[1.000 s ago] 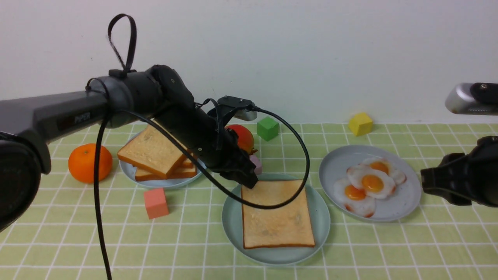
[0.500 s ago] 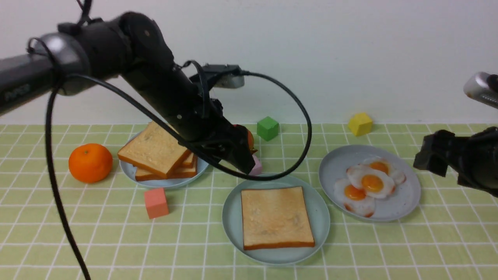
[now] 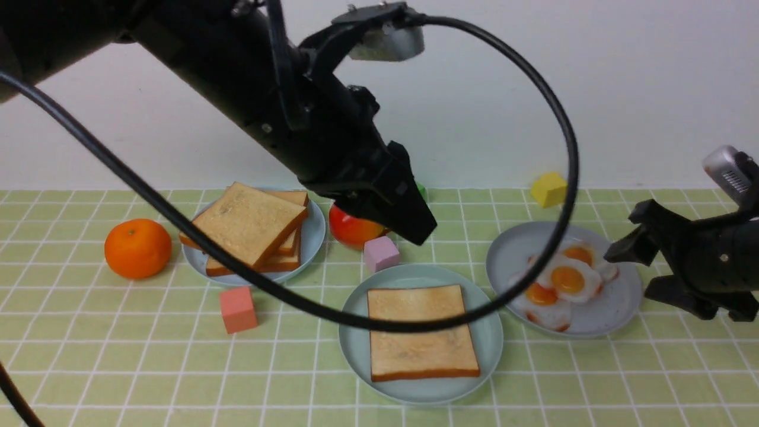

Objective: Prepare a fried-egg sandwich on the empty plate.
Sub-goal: Use the right arm to grab a fried egg, then use the right arm to place the fried egg on the slice of bread in the middle

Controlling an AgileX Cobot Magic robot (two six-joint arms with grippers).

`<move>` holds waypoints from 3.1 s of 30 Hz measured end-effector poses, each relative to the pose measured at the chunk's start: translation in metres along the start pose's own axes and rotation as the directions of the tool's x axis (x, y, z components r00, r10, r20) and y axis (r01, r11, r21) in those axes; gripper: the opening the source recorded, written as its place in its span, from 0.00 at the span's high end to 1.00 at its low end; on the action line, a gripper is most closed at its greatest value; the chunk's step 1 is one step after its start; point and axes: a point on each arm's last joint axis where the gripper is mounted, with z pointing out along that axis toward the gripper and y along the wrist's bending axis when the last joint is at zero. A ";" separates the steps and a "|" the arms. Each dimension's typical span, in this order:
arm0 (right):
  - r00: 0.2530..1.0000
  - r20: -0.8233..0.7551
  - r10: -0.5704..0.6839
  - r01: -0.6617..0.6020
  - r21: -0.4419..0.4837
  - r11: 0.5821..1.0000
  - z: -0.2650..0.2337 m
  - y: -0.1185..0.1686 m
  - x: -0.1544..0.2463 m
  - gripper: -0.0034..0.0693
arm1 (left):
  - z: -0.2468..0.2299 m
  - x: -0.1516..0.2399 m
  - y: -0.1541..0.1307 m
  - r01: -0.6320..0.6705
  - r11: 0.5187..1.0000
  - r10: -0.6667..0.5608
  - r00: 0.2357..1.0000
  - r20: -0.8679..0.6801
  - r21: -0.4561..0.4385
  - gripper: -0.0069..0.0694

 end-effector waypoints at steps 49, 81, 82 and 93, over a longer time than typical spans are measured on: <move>0.957 -0.100 0.272 -0.279 -0.067 0.958 0.088 -0.065 -0.007 0.84 | 0.034 0.020 -0.002 0.061 0.984 -0.082 0.990 -0.118 -0.166 0.86; 0.968 -0.252 0.016 -0.106 -0.348 0.932 0.061 0.002 0.020 0.86 | -0.002 0.056 -0.009 0.162 0.946 -0.209 0.967 -0.147 -0.280 0.82; 0.958 -0.285 -0.023 -0.087 -0.370 0.925 0.063 0.010 0.030 0.86 | 0.002 0.064 -0.005 0.187 0.942 -0.234 0.961 -0.149 -0.279 0.82; 0.918 -0.338 -0.206 0.087 -0.337 0.938 0.077 0.044 0.087 0.86 | -0.010 0.098 0.017 0.314 0.893 -0.355 0.932 -0.076 -0.323 0.82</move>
